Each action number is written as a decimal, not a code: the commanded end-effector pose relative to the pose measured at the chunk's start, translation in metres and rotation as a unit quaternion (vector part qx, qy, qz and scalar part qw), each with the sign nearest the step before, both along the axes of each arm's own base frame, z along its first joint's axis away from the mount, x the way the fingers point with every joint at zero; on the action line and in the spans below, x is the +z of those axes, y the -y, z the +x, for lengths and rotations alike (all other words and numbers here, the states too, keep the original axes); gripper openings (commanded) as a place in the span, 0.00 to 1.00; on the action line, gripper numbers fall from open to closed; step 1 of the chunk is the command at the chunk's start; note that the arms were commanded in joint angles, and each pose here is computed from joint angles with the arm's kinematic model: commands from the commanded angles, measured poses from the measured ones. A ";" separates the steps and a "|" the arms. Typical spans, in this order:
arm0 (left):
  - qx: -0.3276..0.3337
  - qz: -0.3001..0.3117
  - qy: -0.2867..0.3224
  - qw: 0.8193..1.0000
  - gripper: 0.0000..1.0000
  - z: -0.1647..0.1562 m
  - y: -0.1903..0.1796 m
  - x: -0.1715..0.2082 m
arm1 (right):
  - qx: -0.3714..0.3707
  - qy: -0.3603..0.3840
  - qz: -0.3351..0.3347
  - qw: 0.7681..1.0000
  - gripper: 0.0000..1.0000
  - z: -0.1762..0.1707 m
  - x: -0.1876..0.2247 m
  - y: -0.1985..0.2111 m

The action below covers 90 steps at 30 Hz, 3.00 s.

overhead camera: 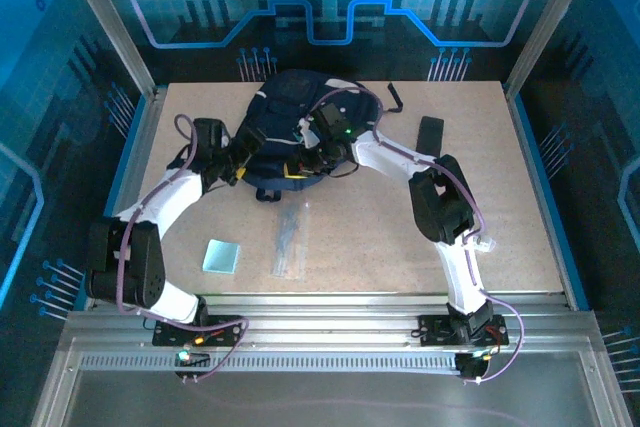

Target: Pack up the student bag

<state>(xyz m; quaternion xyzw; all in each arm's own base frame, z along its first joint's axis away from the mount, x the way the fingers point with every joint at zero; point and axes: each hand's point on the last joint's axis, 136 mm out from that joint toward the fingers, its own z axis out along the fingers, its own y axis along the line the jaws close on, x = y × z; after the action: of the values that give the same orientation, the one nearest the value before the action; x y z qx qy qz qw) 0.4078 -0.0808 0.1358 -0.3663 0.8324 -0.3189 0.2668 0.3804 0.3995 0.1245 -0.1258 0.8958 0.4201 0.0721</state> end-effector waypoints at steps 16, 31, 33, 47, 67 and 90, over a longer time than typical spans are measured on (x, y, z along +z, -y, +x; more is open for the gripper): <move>-0.011 -0.061 -0.077 0.995 0.47 -0.003 0.066 -0.089 | -0.009 0.062 0.021 0.998 0.00 -0.006 0.020 0.001; -0.042 -0.006 -0.017 0.999 0.00 0.008 0.052 -0.041 | 0.046 0.019 -0.153 0.987 0.00 -0.066 -0.049 0.099; -0.047 0.001 -0.022 0.999 0.00 0.007 0.051 -0.033 | 0.032 0.017 -0.169 0.985 0.00 -0.063 -0.056 0.122; -0.069 0.030 0.004 0.997 0.00 -0.009 0.037 0.016 | -0.045 0.146 -0.317 0.936 0.00 0.031 -0.053 0.225; -0.065 -0.003 0.025 0.998 0.00 -0.013 0.039 0.022 | -0.153 0.099 -0.218 0.959 0.16 0.091 -0.027 0.253; -0.255 -0.004 -0.007 0.967 0.83 -0.081 0.204 -0.004 | -0.249 0.130 -0.163 0.946 0.63 0.083 0.039 0.284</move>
<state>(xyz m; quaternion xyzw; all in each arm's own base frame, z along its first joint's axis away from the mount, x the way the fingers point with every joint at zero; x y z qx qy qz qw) 0.3332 -0.2961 0.1251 -0.1672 0.8883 -0.3967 0.1599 0.4364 0.1105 0.1503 0.0356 0.9511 0.1871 0.2433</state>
